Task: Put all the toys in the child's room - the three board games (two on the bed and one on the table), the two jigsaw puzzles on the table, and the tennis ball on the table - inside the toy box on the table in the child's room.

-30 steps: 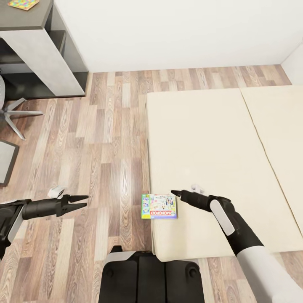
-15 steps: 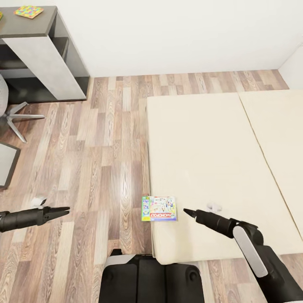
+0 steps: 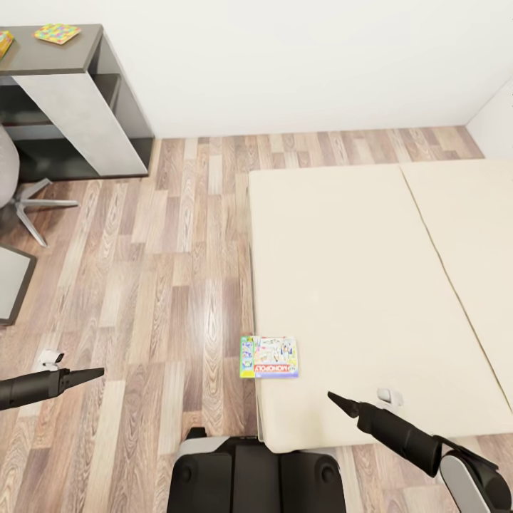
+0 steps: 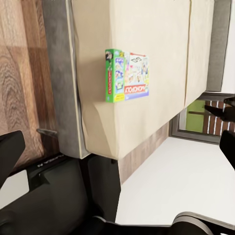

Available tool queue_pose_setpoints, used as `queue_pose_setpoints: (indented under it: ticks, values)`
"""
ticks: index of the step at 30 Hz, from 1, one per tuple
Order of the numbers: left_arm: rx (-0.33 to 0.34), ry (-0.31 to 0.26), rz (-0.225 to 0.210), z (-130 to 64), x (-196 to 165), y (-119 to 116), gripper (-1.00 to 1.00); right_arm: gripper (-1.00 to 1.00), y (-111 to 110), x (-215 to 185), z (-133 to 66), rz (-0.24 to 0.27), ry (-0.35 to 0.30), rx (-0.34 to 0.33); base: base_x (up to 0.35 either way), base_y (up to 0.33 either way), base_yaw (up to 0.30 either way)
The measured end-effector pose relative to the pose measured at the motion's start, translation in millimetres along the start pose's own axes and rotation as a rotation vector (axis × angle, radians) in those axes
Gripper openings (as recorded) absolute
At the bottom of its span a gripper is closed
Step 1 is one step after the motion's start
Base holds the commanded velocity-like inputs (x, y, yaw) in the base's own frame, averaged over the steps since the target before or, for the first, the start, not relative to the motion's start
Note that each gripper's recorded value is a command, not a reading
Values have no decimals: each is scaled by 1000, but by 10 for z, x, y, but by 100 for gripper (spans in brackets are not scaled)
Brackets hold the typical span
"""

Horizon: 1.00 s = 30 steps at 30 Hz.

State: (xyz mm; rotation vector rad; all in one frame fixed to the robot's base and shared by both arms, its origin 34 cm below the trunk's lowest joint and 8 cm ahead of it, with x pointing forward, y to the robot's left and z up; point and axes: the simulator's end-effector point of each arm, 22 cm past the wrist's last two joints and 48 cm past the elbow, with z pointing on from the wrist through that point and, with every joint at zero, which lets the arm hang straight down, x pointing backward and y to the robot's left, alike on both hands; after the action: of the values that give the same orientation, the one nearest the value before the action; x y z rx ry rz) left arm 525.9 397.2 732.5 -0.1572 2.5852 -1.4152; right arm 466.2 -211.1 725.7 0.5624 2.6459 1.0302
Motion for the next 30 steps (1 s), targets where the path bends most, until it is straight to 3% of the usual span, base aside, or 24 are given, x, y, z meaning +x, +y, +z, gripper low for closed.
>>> queue_pose_setpoints:
  ticks: [8, 13, 30]
  values:
    - [3, -7, 9, -15, -34, -47, 100, 100, -17, 152, -81, 10, 13, 1, 0, 0, 0]
    - [9, -11, 15, -6, -54, -84, 100, 100, -206, 464, -327, 53, 23, 48, 0, 0, 0]
    - [16, -27, 38, -46, -140, -189, 100, 100, -147, 347, -385, 64, 17, 40, 0, 0, 0]
